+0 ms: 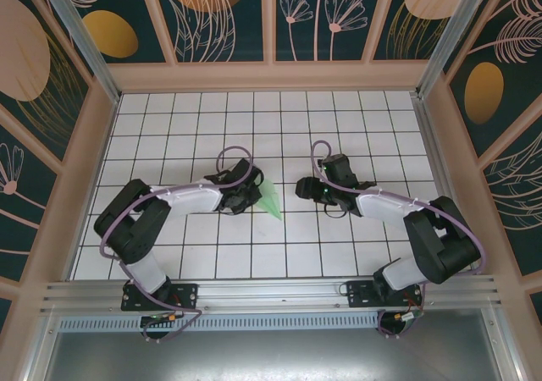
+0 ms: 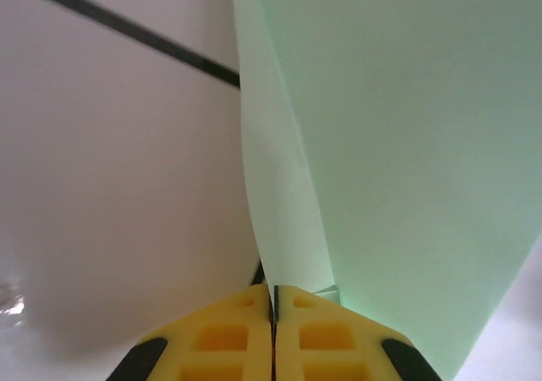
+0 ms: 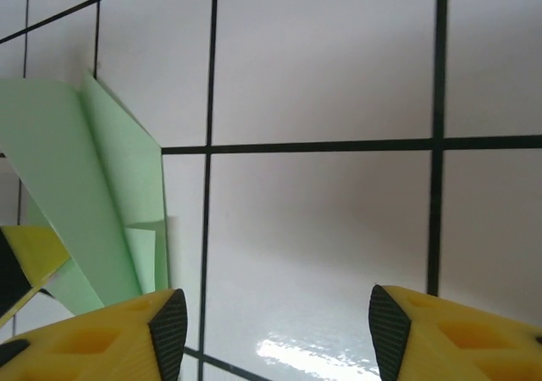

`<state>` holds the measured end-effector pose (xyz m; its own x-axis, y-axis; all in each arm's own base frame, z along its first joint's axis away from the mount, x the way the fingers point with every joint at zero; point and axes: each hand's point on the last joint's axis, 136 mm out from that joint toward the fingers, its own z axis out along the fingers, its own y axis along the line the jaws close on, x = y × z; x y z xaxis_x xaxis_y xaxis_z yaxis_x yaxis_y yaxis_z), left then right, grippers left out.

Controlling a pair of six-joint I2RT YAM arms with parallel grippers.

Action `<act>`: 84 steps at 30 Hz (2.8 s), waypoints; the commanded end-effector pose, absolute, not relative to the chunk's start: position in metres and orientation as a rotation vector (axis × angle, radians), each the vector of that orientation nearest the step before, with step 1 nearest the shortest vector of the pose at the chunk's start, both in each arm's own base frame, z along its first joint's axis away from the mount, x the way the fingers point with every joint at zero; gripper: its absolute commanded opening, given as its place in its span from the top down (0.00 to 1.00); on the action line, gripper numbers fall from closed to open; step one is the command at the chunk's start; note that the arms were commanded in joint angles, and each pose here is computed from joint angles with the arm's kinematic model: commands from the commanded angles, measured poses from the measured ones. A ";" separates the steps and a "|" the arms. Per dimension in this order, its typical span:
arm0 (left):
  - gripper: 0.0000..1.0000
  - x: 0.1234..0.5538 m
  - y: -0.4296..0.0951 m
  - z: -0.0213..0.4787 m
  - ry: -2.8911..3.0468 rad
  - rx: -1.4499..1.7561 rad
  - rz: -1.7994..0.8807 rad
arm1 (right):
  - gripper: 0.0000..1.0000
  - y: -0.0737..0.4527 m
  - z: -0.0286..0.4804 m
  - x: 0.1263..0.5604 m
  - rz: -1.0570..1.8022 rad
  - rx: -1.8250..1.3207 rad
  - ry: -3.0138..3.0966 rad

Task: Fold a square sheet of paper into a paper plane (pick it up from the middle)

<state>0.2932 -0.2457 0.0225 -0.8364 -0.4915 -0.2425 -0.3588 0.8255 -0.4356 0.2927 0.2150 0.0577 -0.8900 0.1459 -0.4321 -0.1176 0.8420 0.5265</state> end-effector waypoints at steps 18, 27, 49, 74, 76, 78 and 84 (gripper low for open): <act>0.97 0.293 -0.260 0.040 2.545 -0.477 -0.787 | 0.57 0.322 0.054 0.267 0.789 -0.411 2.620; 0.97 0.293 -0.262 0.039 2.553 -0.465 -0.794 | 0.60 0.321 0.043 0.266 0.748 -0.434 2.662; 0.96 0.294 -0.265 0.031 2.589 -0.453 -0.772 | 0.44 0.335 0.046 0.251 0.843 -0.578 2.629; 0.95 0.295 -0.267 0.034 2.592 -0.437 -0.781 | 0.75 0.315 0.026 0.268 0.600 -0.529 2.668; 0.93 0.295 -0.267 0.035 2.589 -0.440 -0.783 | 0.80 0.315 0.026 0.270 0.594 -0.517 2.666; 0.89 0.296 -0.266 0.038 2.582 -0.438 -0.784 | 0.87 0.313 0.028 0.272 0.578 -0.498 2.663; 0.55 0.301 -0.254 0.058 2.529 -0.467 -0.749 | 0.96 0.289 0.046 0.283 0.459 -0.359 2.618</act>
<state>0.2907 -0.2613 0.0356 -0.8673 -0.4116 -0.2797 -0.1931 0.7964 -0.5731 0.2742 0.3039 0.0258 -0.8751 -0.2306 -0.4254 -0.3801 0.8716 0.3095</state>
